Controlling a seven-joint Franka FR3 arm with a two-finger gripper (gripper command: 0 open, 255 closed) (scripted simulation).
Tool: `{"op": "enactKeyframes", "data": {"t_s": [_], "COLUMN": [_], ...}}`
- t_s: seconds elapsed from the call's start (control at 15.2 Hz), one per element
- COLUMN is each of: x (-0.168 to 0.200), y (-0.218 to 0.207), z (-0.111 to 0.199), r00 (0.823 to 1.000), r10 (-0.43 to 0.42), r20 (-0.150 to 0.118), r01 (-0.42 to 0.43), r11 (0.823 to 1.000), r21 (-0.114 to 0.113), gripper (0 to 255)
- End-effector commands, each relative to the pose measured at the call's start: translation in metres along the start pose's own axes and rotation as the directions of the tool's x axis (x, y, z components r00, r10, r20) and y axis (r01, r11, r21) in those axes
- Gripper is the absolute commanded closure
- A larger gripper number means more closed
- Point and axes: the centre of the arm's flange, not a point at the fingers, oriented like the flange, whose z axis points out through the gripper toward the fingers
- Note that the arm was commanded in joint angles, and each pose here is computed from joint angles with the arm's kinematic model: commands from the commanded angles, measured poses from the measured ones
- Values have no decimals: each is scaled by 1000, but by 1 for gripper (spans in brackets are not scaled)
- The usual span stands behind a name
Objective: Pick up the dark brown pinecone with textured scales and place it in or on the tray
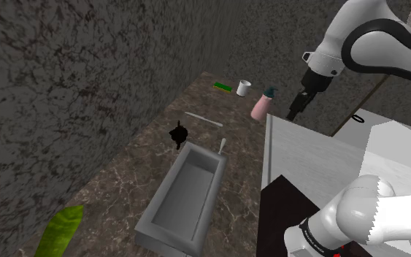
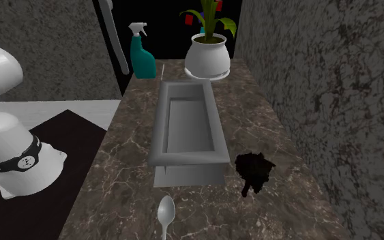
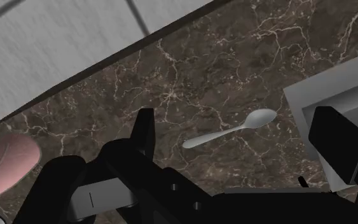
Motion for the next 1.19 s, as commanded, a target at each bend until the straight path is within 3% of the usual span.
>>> {"op": "enactKeyframes", "data": {"t_s": [0.0, 1.12], "x": [0, 130], "y": [0, -130], "z": [0, 101], "r00": [1000, 987], "r10": [0, 117], "r20": [0, -106], "r01": [0, -112], "r11": [1000, 992], "r21": [0, 52], "gripper": [0, 0]}}
